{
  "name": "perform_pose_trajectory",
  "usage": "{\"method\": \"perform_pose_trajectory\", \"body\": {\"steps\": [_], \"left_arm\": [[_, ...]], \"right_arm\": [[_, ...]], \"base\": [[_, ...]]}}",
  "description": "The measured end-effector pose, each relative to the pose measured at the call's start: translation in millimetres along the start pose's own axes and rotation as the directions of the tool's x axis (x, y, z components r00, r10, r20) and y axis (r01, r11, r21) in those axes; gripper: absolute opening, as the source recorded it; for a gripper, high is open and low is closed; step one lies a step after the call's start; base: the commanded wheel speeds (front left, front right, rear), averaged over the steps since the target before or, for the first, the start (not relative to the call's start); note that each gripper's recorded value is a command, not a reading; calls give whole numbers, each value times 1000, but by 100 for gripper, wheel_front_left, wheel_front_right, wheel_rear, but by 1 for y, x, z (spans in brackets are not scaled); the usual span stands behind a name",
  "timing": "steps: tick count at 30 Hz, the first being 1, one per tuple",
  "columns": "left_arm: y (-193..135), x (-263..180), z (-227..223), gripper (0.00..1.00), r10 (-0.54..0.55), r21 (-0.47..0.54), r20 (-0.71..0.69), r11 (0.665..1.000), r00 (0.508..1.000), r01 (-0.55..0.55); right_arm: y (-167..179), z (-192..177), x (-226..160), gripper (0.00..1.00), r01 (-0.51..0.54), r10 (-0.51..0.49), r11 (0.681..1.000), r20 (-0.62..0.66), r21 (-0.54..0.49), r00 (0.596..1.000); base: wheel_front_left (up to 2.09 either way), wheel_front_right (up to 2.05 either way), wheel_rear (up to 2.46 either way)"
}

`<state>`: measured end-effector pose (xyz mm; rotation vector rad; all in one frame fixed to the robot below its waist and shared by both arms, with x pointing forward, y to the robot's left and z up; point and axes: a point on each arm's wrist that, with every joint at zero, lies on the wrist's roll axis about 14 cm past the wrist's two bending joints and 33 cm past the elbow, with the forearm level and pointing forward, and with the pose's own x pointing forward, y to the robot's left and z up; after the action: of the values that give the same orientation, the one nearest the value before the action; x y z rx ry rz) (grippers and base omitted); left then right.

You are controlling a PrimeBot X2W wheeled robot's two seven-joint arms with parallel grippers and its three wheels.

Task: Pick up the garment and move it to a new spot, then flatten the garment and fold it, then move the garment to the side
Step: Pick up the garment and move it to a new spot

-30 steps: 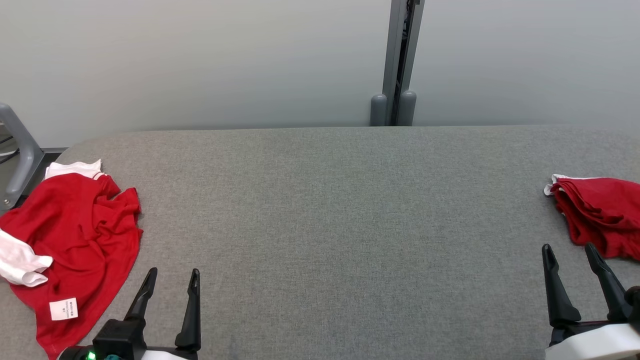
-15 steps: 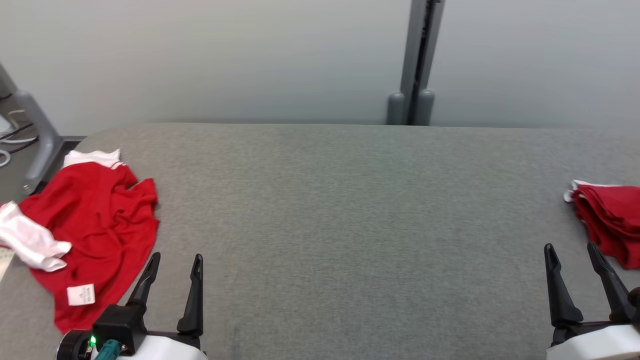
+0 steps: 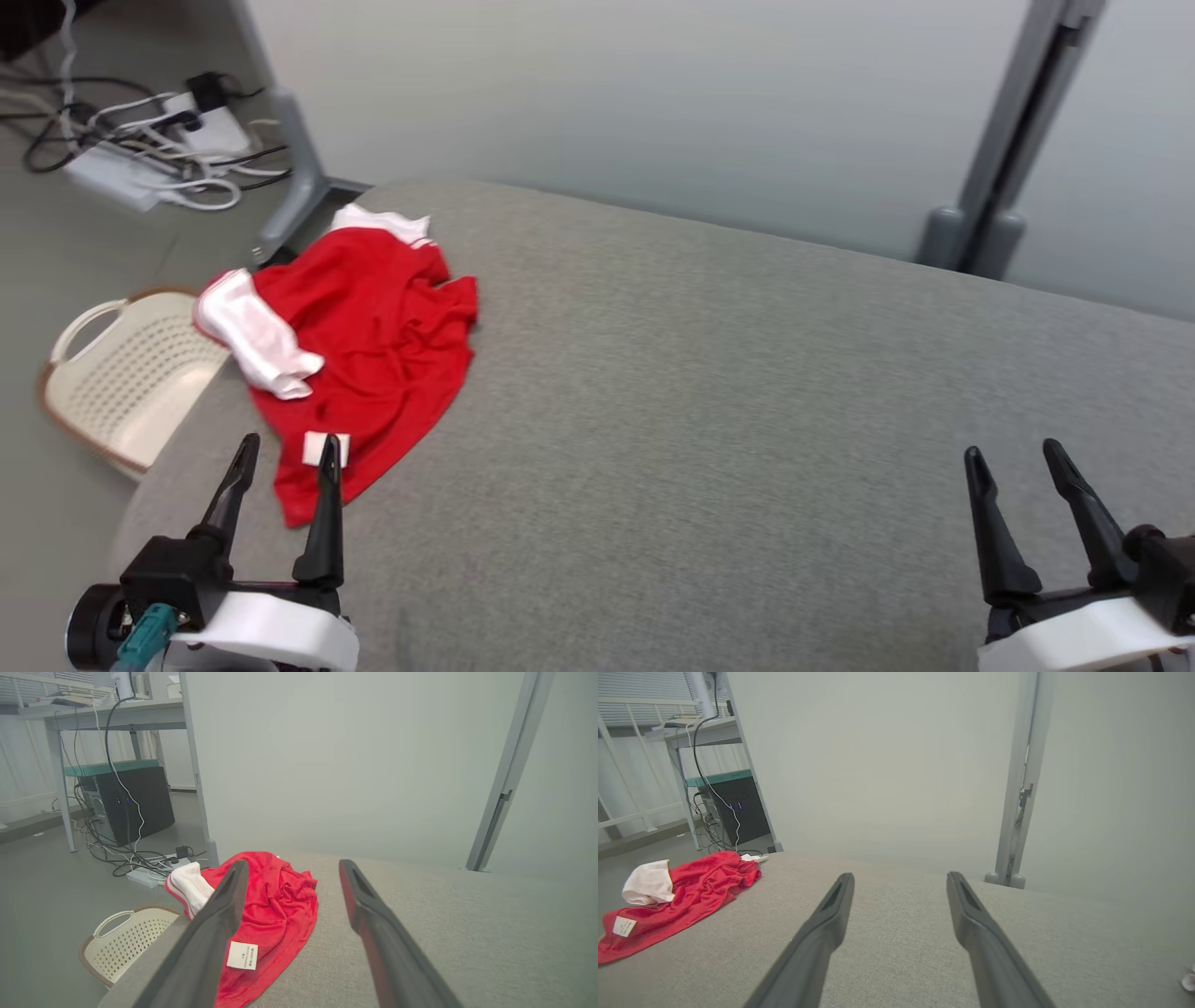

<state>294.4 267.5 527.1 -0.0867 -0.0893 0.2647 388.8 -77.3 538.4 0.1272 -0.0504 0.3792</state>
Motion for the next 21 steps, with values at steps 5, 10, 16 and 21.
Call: {"method": "perform_pose_trajectory", "body": {"steps": [5,10,16,21], "left_arm": [[30,-13,8,100,88,8,29,996,996,-89],[49,-26,11,100,144,18,40,989,989,-144],[54,-29,12,100,157,20,48,987,987,-158],[53,-28,10,100,157,19,41,987,987,-158]], "right_arm": [[32,-4,18,100,-102,102,995,-6,12,995],[51,-7,26,100,-159,159,987,-14,19,987],[56,-9,29,100,-174,174,985,-21,21,984],[55,-12,30,100,-172,173,985,-33,21,984]], "base": [[0,0,0],[0,0,0],[0,0,0],[0,0,0]]}}
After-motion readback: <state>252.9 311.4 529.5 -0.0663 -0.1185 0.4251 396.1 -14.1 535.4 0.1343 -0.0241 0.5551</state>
